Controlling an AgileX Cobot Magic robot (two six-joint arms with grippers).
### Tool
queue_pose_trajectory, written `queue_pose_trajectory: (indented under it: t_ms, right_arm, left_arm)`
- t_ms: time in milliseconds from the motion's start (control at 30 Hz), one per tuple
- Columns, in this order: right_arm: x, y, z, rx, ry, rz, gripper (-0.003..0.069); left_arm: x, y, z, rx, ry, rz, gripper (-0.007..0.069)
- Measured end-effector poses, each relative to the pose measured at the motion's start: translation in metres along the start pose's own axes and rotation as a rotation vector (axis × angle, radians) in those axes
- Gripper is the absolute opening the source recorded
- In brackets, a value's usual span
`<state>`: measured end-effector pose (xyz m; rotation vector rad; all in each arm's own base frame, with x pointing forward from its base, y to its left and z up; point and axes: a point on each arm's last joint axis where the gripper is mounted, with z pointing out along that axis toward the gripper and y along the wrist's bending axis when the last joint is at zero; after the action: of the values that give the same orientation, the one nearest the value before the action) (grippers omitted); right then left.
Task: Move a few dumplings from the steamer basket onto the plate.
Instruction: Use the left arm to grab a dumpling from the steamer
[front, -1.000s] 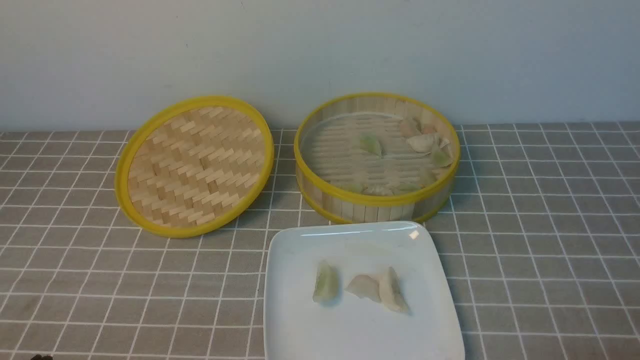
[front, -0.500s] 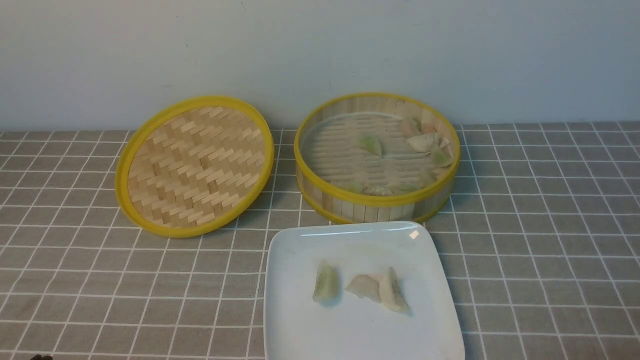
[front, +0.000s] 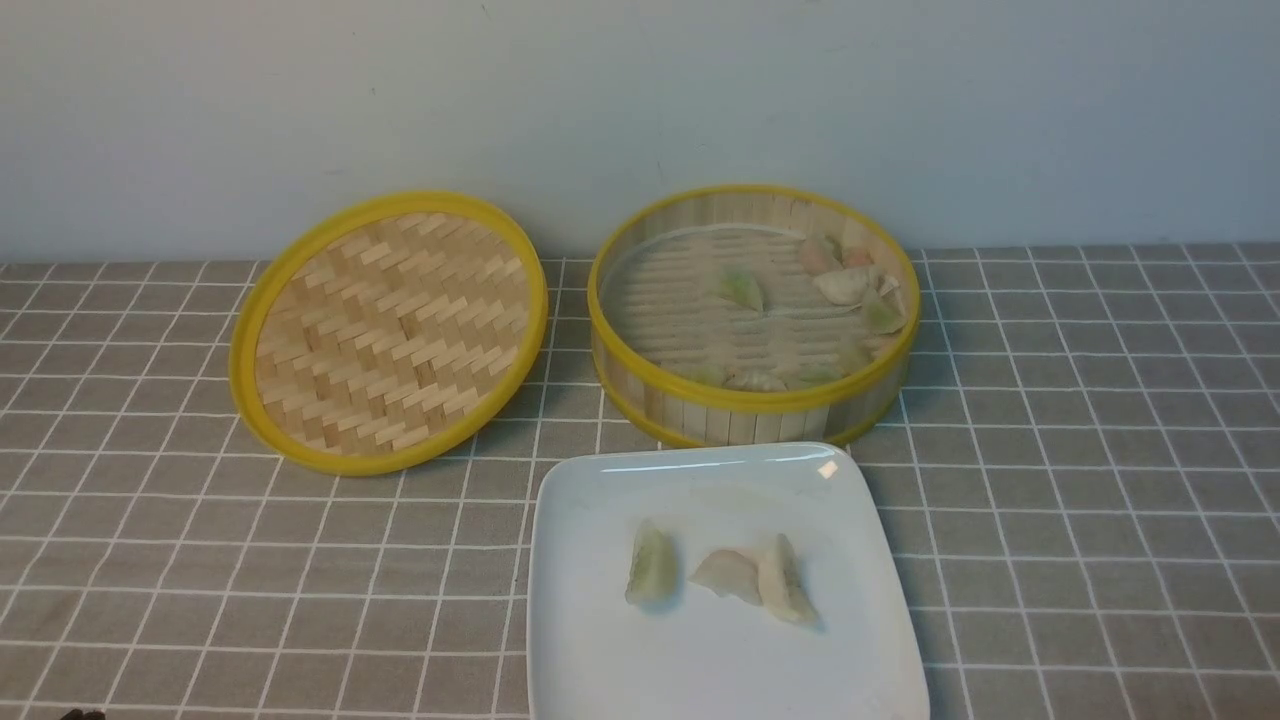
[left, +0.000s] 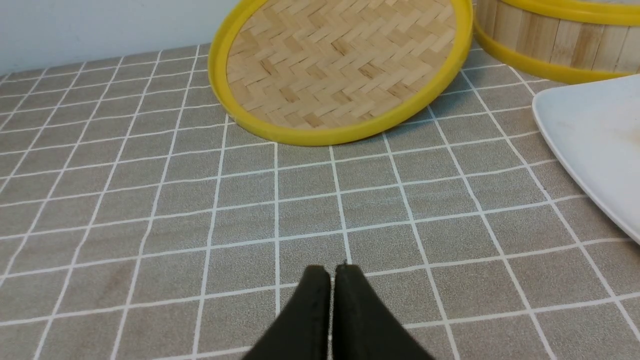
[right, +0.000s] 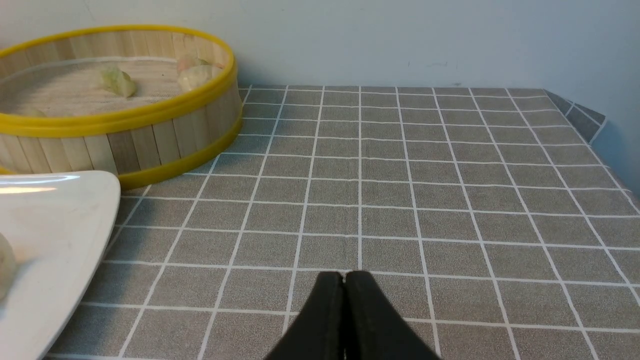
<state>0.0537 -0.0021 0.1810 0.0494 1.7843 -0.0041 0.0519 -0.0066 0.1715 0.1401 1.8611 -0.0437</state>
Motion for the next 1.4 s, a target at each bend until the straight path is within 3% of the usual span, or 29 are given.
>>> queue_pose_trajectory:
  t_ms: [67, 267, 400, 567, 700, 767, 833, 900, 933, 967, 1000, 1033, 1067, 1100, 1133, 1233, 1300, 1400]
  right_arm:
    - [0.0, 0.0, 0.0, 0.0, 0.0, 0.0, -0.0015]
    - [0.0, 0.0, 0.0, 0.0, 0.0, 0.0, -0.0015]
    - [0.0, 0.0, 0.0, 0.0, 0.0, 0.0, -0.0015]
    - [0.0, 0.0, 0.0, 0.0, 0.0, 0.0, -0.0015]
    - [0.0, 0.0, 0.0, 0.0, -0.001, 0.001, -0.0015]
    - [-0.002, 0.002, 0.001, -0.025, -0.044, 0.096, -0.0015]
    - [-0.006, 0.004, 0.001, -0.057, -0.083, 0.23, -0.0015]
    - [-0.016, 0.005, -0.001, -0.111, -0.185, 0.51, -0.0015]
    - [-0.021, 0.004, -0.002, -0.136, -0.227, 0.661, -0.0015]
    - [-0.022, 0.004, -0.002, -0.144, -0.243, 0.72, -0.0015]
    - [-0.028, 0.0, -0.004, -0.17, -0.305, 0.968, -0.0015]
    - [-0.028, -0.001, -0.004, -0.169, -0.313, 0.968, -0.0015]
    - [-0.031, -0.004, -0.005, -0.173, -0.35, 1.08, -0.0015]
    - [-0.031, -0.004, -0.005, -0.172, -0.36, 1.096, -0.0015]
    - [-0.033, -0.007, -0.006, -0.161, -0.398, 1.122, -0.0015]
    - [-0.036, -0.011, -0.008, -0.143, -0.45, 1.124, -0.0015]
    - [-0.036, -0.011, -0.008, -0.143, -0.457, 1.116, -0.0015]
    - [-0.055, -0.001, -0.015, -0.226, -0.398, 0.999, -0.0015]
  left_arm:
    - [-0.002, 0.0, 0.0, 0.004, -0.031, -0.031, -0.0005]
    - [-0.026, 0.002, -0.004, 0.076, -0.299, -0.383, -0.0005]
    - [-0.045, 0.016, -0.014, 0.034, -0.579, -0.766, -0.0005]
    - [-0.056, 0.026, -0.023, 0.0, -0.742, -0.859, -0.0005]
    - [-0.096, 0.026, -0.048, 0.052, -0.863, -0.824, -0.0005]
    - [-0.136, 0.024, -0.064, 0.085, -0.888, -0.773, -0.0005]
    - [-0.152, 0.022, -0.06, 0.098, -0.835, -0.753, -0.0005]
    - [-0.191, 0.015, -0.048, 0.137, -0.68, -0.711, -0.0005]
    - [-0.201, 0.01, -0.035, 0.153, -0.524, -0.679, -0.0005]
    - [-0.21, 0.009, -0.033, 0.164, -0.485, -0.664, -0.0005]
    - [-0.222, 0.001, -0.007, 0.186, -0.245, -0.608, -0.0005]
    - [-0.229, -0.001, -0.003, 0.195, -0.201, -0.588, -0.0005]
    - [-0.233, -0.006, 0.023, 0.212, -0.019, -0.534, -0.0005]
    - [-0.234, -0.007, 0.03, 0.223, 0.06, -0.504, -0.0005]
    - [-0.238, -0.012, 0.06, 0.26, 0.275, -0.419, -0.0005]
    - [-0.238, -0.016, 0.108, 0.317, 0.525, -0.333, -0.0005]
    - [-0.238, -0.02, 0.129, 0.348, 0.6, -0.291, -0.0005]
    - [-0.235, -0.04, 0.168, 0.4, 0.683, -0.193, -0.0005]
